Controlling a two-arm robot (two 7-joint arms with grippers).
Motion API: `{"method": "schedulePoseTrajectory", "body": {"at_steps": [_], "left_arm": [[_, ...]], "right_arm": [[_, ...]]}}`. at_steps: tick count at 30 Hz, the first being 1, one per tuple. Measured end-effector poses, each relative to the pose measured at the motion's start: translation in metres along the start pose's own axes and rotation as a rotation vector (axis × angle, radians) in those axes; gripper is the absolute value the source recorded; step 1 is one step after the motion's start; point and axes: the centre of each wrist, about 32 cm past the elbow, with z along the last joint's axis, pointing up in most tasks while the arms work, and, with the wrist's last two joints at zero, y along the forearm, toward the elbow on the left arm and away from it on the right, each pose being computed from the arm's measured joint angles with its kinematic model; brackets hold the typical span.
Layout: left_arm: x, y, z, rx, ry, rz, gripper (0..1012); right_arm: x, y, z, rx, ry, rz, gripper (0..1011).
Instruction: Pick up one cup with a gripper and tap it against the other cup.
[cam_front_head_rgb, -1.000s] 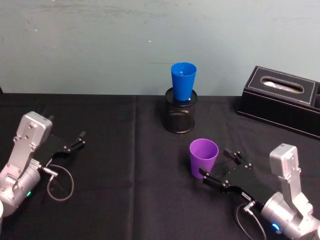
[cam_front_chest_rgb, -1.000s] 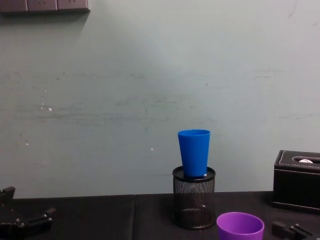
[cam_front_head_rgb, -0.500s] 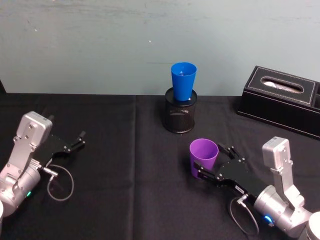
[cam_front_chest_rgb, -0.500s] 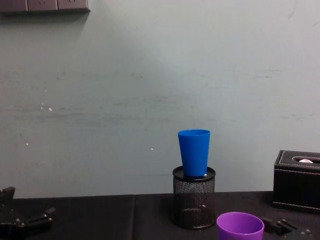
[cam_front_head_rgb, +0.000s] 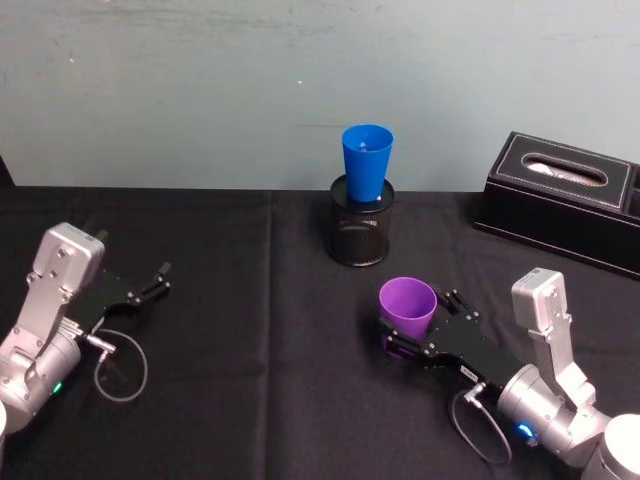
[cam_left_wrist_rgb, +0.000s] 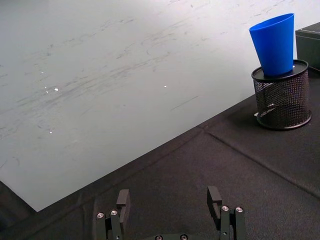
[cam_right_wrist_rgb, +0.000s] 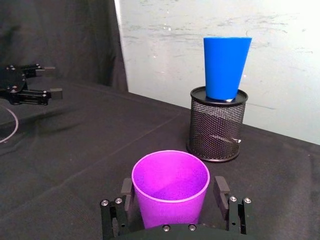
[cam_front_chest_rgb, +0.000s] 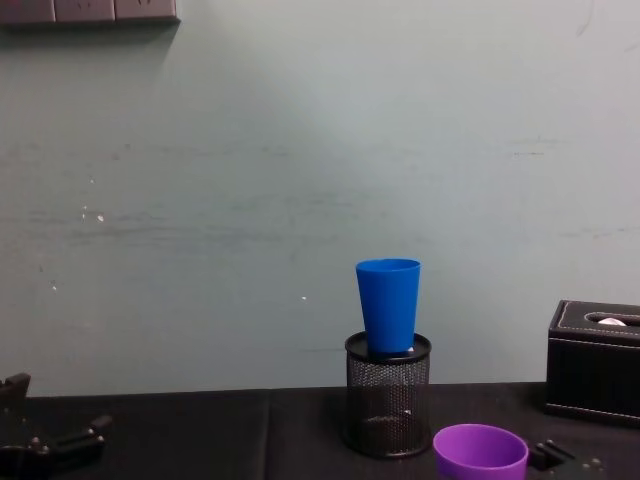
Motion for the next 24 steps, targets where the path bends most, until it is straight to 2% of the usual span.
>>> {"method": "schedulePoseTrajectory", "body": {"at_steps": [14, 24], "left_arm": [[0.0000, 0.0000, 0.0000, 0.000, 0.000, 0.000, 1011], [0.0000, 0.0000, 0.0000, 0.000, 0.000, 0.000, 1011]], "right_arm": [[0.002, 0.010, 0.001, 0.012, -0.004, 0.008, 1003], [0.003, 0.012, 0.000, 0.006, -0.009, 0.006, 1003]]}}
